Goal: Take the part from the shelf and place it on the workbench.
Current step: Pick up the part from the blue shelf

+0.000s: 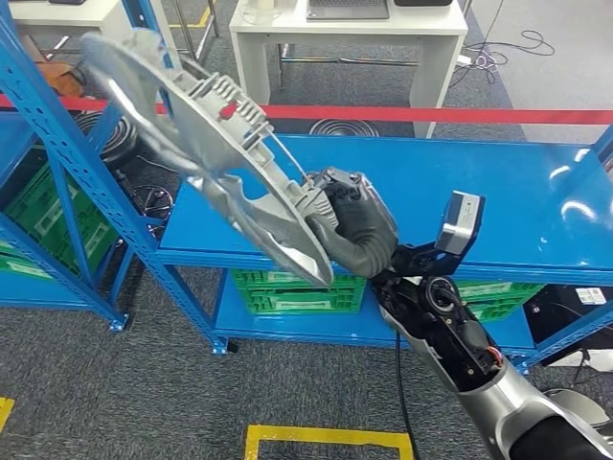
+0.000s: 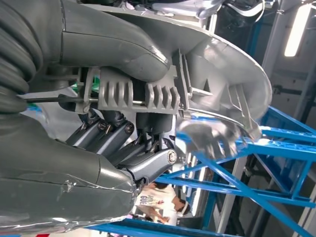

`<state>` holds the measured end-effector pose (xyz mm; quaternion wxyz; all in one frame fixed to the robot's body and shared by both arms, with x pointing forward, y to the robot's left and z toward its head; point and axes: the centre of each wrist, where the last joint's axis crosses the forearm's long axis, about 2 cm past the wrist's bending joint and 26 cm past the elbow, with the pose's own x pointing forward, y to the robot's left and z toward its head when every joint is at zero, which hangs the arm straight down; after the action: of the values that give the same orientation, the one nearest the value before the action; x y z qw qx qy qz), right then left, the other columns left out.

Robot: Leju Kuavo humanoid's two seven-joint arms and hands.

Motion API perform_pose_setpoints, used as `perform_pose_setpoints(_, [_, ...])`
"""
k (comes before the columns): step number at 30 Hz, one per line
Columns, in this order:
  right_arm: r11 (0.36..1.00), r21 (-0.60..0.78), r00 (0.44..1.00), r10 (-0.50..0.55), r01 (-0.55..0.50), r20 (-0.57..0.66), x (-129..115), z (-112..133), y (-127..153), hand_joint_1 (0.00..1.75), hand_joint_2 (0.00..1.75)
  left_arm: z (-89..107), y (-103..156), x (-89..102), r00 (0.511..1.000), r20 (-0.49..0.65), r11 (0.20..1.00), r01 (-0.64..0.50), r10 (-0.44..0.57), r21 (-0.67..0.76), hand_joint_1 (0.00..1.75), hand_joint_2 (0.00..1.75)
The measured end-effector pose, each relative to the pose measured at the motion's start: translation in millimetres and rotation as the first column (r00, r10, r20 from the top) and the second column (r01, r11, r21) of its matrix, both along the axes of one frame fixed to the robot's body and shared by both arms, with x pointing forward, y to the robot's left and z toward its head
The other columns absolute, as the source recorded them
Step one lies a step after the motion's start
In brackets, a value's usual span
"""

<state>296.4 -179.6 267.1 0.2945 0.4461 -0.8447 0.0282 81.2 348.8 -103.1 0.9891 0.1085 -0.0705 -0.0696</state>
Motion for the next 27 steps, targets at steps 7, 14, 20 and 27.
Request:
perform_pose_setpoints(7, [0.995, 0.036, 0.996, 0.09, -0.088, -0.031, -1.0, -7.4, 7.5, 1.75, 1.75, 0.3, 0.0, 1.4, 1.0, 0.002, 1.0, 0.001, -0.001, 0.0, 0.0, 1.75])
perform_pose_setpoints(14, [0.993, -0.041, 0.993, 0.113, -0.115, -0.044, -5.8, -21.9, 24.0, 1.75, 1.75, 0.4, 0.0, 2.3, 1.0, 0.004, 1.0, 0.001, -0.001, 0.0, 0.0, 1.75])
perform_pose_setpoints(20, [0.983, -0.065, 0.984, 0.17, -0.173, -0.045, -14.0, -31.2, 38.9, 1.75, 1.75, 0.7, -0.2, 3.6, 1.0, 0.006, 1.0, 0.001, -0.001, -0.001, 0.0, 1.75])
perform_pose_setpoints(27, [0.968, -0.092, 0.972, 0.228, -0.233, -0.053, -21.7, -35.2, 55.9, 1.75, 1.75, 0.9, -0.9, 5.2, 1.0, 0.009, 1.0, 0.001, -0.001, -0.002, 0.0, 1.75])
